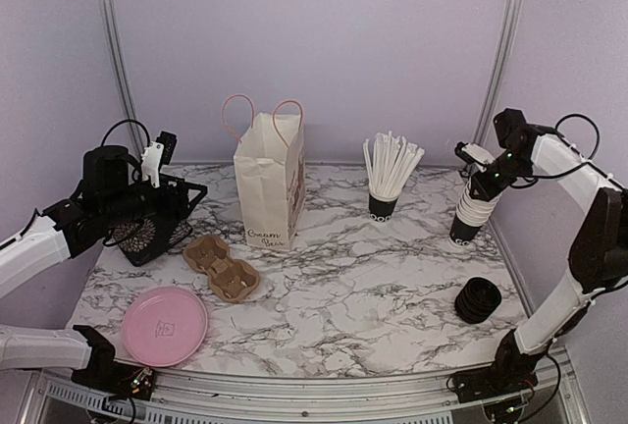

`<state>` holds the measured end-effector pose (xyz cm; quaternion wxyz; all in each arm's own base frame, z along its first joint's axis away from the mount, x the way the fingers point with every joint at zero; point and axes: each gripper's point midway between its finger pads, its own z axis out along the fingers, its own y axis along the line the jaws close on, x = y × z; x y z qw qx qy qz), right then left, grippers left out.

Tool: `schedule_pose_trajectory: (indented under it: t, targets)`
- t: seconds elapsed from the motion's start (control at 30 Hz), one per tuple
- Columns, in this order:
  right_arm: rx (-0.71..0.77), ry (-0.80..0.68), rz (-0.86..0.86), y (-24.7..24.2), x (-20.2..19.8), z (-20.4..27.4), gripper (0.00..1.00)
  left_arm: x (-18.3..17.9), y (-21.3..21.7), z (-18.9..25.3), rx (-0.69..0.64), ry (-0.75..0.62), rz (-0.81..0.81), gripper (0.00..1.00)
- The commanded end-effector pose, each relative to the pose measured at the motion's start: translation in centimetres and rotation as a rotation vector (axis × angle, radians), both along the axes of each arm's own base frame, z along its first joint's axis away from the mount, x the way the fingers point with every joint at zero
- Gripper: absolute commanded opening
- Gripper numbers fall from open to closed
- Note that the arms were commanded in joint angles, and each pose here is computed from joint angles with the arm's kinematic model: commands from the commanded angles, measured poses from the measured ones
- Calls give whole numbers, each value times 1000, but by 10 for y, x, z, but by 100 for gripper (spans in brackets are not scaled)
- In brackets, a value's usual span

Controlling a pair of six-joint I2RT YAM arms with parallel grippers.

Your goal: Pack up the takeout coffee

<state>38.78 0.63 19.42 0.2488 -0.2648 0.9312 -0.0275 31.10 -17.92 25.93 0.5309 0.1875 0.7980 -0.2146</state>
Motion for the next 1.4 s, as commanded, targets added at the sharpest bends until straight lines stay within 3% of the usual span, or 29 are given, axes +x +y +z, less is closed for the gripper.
schedule_pose_trajectory:
  t: [0.0,0.23,0.53,0.77,1.1,1.23,1.37]
  targets:
    - [-2,-64,1,-2,9,23,16,-1,-2,6,-11,-19,-5,72]
    - [-1,-78,-6,-2,8,28,22,-1,-3,5,-11,-16,-11,72]
    - [15,-67,-6,0,7,25,8,-1,-3,4,-10,-13,-12,72]
    - [4,-89,-8,-1,6,33,3,-2,-4,3,-10,-12,-14,73]
    - [-85,-188,-26,-13,22,69,1,-2,-5,2,-7,-7,-19,73]
    - [-6,-163,14,2,14,73,1,-2,-5,2,-3,-10,-15,73]
    - [-20,-183,0,0,10,82,1,-1,-5,0,-2,-4,-17,73]
